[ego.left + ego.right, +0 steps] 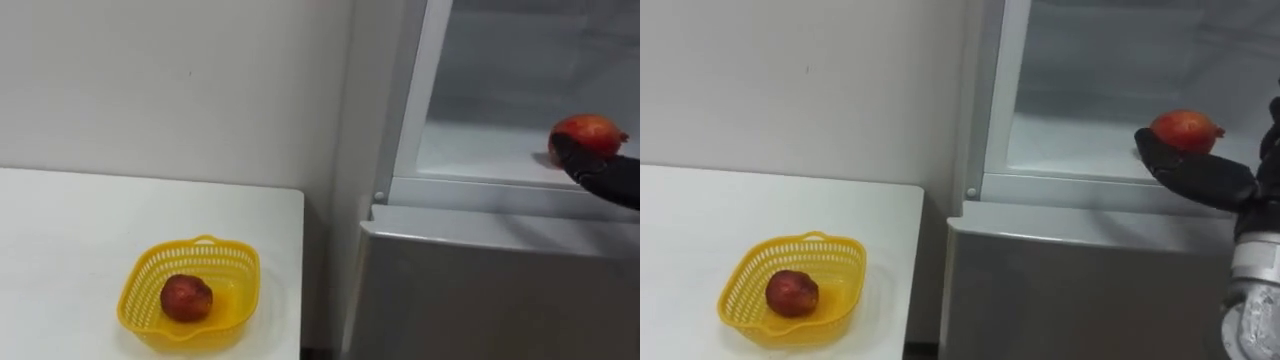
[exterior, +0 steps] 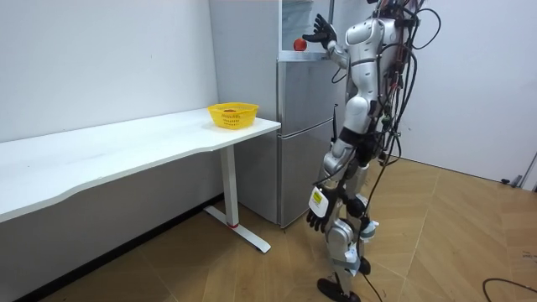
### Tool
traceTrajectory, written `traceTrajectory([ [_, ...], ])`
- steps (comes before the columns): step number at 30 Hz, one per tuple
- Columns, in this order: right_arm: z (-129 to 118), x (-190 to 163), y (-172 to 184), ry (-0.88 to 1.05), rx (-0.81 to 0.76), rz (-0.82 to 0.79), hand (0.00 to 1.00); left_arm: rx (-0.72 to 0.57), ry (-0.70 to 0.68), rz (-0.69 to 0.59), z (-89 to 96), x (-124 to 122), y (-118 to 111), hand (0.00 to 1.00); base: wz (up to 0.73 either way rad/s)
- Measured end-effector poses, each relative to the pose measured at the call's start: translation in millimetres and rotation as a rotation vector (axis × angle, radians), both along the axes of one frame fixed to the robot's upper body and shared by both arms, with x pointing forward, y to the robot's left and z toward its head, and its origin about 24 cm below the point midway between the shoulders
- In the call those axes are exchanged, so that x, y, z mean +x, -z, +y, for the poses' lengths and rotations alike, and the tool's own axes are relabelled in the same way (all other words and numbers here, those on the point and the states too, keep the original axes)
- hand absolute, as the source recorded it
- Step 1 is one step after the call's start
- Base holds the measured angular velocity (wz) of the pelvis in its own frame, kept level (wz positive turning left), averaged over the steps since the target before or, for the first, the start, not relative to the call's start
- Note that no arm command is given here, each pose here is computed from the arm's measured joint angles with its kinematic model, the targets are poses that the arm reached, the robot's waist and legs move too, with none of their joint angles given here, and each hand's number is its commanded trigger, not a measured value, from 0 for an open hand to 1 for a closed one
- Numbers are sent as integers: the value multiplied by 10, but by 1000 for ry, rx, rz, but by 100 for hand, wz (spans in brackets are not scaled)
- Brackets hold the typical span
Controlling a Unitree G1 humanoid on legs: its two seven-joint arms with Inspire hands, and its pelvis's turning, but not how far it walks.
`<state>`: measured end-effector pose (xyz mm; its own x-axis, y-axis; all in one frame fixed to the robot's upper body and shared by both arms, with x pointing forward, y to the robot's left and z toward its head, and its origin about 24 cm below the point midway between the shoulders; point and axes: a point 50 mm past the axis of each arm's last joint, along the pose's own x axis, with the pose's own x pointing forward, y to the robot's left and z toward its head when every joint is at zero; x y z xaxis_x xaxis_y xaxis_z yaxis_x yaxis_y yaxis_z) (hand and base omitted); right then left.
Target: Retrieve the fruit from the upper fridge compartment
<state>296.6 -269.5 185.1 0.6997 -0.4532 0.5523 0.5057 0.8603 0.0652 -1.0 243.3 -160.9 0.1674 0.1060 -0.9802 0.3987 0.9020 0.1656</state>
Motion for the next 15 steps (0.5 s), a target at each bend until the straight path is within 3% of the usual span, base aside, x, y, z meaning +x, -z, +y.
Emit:
traceTrajectory([
  [15,-300,184,159,58,-46,218,0,34,-31,-8,65,16,-27,0,2],
])
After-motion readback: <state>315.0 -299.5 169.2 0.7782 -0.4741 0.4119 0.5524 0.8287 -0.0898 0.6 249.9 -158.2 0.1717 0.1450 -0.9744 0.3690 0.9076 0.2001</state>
